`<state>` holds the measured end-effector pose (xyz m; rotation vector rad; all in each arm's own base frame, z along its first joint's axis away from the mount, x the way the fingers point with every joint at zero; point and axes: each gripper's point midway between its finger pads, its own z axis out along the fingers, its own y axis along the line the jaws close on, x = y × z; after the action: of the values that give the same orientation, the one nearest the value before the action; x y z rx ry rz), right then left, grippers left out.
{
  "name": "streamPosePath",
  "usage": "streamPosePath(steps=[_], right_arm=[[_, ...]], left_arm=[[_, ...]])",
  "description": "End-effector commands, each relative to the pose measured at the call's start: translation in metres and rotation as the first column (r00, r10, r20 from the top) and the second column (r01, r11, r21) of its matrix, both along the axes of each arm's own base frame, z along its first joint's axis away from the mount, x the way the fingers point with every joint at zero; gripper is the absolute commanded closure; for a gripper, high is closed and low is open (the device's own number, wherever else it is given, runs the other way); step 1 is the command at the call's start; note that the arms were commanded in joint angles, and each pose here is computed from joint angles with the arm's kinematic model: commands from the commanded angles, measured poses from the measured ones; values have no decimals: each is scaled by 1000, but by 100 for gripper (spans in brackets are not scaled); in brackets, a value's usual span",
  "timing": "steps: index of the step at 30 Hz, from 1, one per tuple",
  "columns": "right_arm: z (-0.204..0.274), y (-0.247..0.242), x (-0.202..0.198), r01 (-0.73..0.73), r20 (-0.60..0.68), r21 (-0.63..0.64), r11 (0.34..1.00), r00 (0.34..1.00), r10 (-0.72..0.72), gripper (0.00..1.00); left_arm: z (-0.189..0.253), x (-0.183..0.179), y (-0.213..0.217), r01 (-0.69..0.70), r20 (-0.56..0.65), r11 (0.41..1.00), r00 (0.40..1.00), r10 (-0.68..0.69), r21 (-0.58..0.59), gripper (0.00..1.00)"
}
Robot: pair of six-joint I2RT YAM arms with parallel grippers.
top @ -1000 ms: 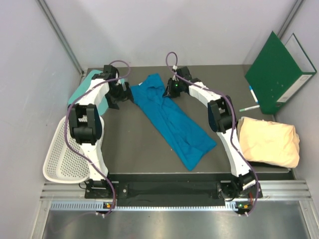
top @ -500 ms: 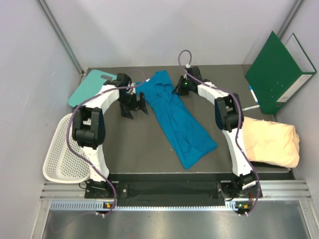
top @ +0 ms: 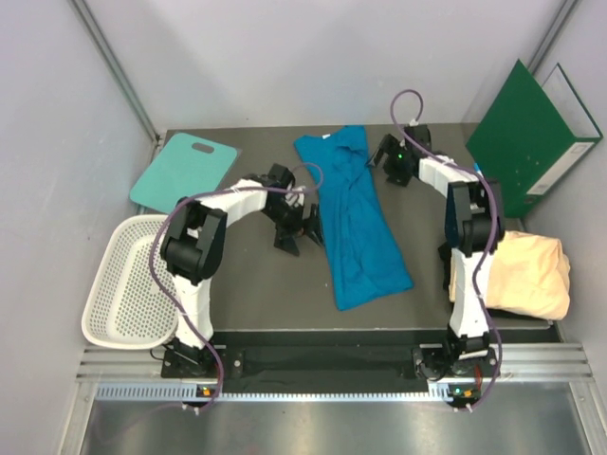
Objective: Fold and stack the t-shirts
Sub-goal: Rotate the tshirt 90 degrees
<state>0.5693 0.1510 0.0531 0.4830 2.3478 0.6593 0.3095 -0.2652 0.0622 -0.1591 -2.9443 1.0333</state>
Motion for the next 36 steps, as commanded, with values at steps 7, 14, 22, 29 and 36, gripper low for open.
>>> streamPosePath(steps=[7,14,22,29,36], right_arm=[[64,-53,-120,24,-23,-66,998,999,-25,1],[114,-73,-184,13,30,-14,1000,999,-12,0],[134,-97,-219,22,62,-3,1000,998,-22,0],[125,-84,-248,-50,41,27,998,998,49,0],[97,-77,-277,-108,-25,40,993,994,109,0]], left_arm=[[-18,-79,-44,71,-203,996,976,-80,-53,19],[-38,-130,-56,82,-295,994,954,-58,67,34],[-65,-163,-72,47,-282,988,959,-3,150,42],[-83,-137,-76,-54,-157,974,983,90,219,68],[-85,-137,-54,-47,-120,943,989,91,328,100]])
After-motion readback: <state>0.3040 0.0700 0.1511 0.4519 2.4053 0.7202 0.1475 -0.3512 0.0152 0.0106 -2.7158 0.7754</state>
